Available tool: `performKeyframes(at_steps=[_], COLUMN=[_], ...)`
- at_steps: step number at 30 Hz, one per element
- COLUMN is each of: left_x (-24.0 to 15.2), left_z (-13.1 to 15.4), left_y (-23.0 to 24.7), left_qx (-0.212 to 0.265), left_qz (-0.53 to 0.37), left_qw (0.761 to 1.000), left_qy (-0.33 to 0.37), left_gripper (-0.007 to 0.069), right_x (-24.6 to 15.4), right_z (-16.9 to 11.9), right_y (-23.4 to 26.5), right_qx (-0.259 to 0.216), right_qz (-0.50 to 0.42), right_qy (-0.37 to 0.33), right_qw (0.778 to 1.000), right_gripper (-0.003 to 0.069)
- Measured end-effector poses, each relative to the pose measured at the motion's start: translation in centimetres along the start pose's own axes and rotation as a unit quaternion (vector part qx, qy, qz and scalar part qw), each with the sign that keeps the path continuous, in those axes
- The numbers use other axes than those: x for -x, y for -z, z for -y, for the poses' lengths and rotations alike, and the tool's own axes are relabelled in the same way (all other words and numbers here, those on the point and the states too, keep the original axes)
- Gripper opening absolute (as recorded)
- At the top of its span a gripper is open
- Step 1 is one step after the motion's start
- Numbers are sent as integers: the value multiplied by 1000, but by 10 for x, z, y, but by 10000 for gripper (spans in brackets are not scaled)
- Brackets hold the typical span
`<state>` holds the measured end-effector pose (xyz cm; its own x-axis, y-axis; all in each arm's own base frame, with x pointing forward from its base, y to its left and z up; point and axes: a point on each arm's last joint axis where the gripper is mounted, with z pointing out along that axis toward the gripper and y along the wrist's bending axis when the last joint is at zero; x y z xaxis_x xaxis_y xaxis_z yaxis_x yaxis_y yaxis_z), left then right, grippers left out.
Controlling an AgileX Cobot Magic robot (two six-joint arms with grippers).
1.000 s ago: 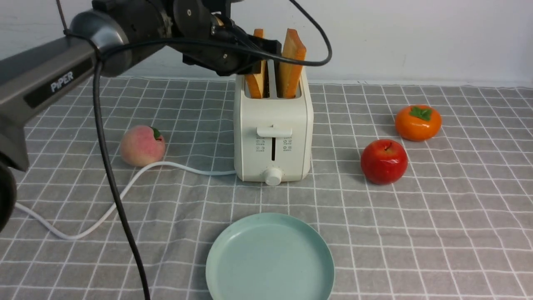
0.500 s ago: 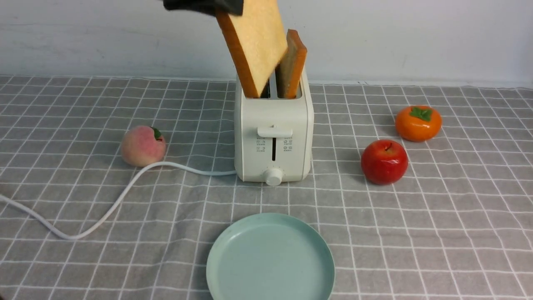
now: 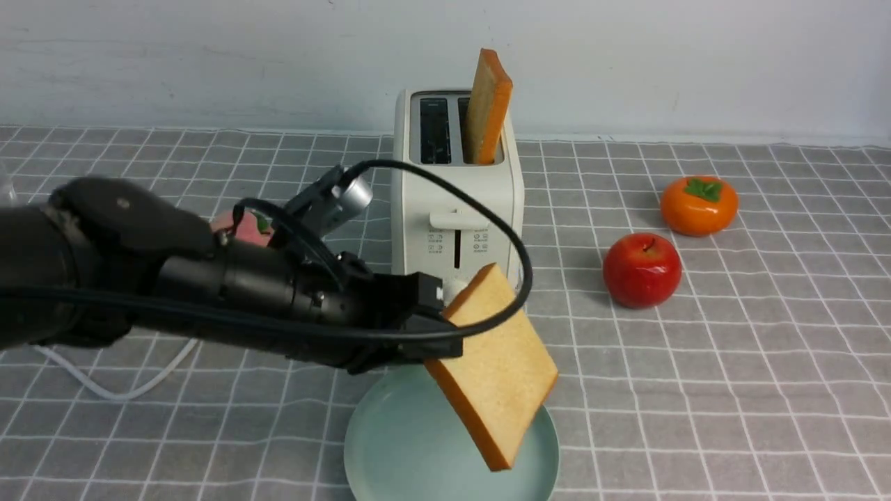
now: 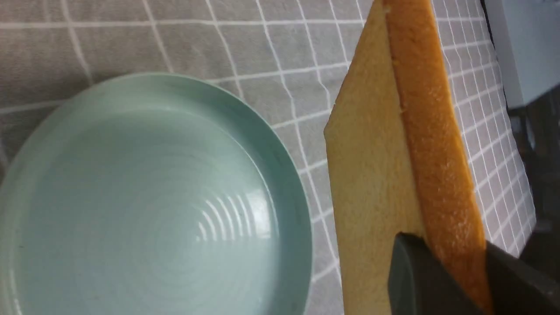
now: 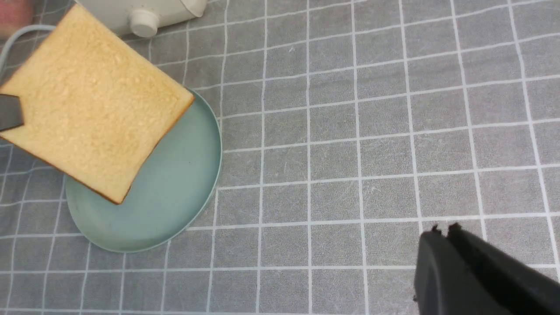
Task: Take toasted bread from bread machine on grey coffee table place on plate.
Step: 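Place the slice of bread on the plate with the left gripper, then grasp the toast slice in the toaster and pull it up out of the slot with the right gripper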
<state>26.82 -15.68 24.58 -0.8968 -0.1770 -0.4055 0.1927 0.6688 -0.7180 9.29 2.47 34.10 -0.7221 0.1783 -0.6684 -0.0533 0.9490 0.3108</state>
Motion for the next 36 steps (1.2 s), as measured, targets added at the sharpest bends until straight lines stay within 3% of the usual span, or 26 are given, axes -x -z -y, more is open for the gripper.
performKeyframes(at_steps=[9,15,17,20,24,28,33,36], left_x=[-14,-20,-23,-24,-23,-20,-28,-42], left_z=[-28,-36,-37,-37,-32,-13,7,14], left_y=[-19,-25,-21,-13,15,59,113,151], left_qx=[34,52,70,93,157,201,229,260], left_qz=[-18,-53,-72,-82,-68,-4,72,108], left_qw=[998,997,995,991,981,974,965,954], left_qy=[57,32,-19,-49,-86,-105,-105,-107], left_gripper=[95,251,337,360,314,175,-12,-14], right_x=[0,0,3,7,19,51,99,132], right_z=[0,-2,-2,-2,-3,-9,-28,-45], right_y=[0,0,0,-3,-13,-29,-55,-87], right_qx=[2,12,12,11,10,26,87,119], right_qz=[0,2,15,18,1,-17,-13,-15], right_qy=[-1,-7,-7,-8,-16,-14,3,10], right_qw=[1000,1000,1000,1000,1000,999,996,993], right_gripper=[34,40,44,48,59,70,86,119])
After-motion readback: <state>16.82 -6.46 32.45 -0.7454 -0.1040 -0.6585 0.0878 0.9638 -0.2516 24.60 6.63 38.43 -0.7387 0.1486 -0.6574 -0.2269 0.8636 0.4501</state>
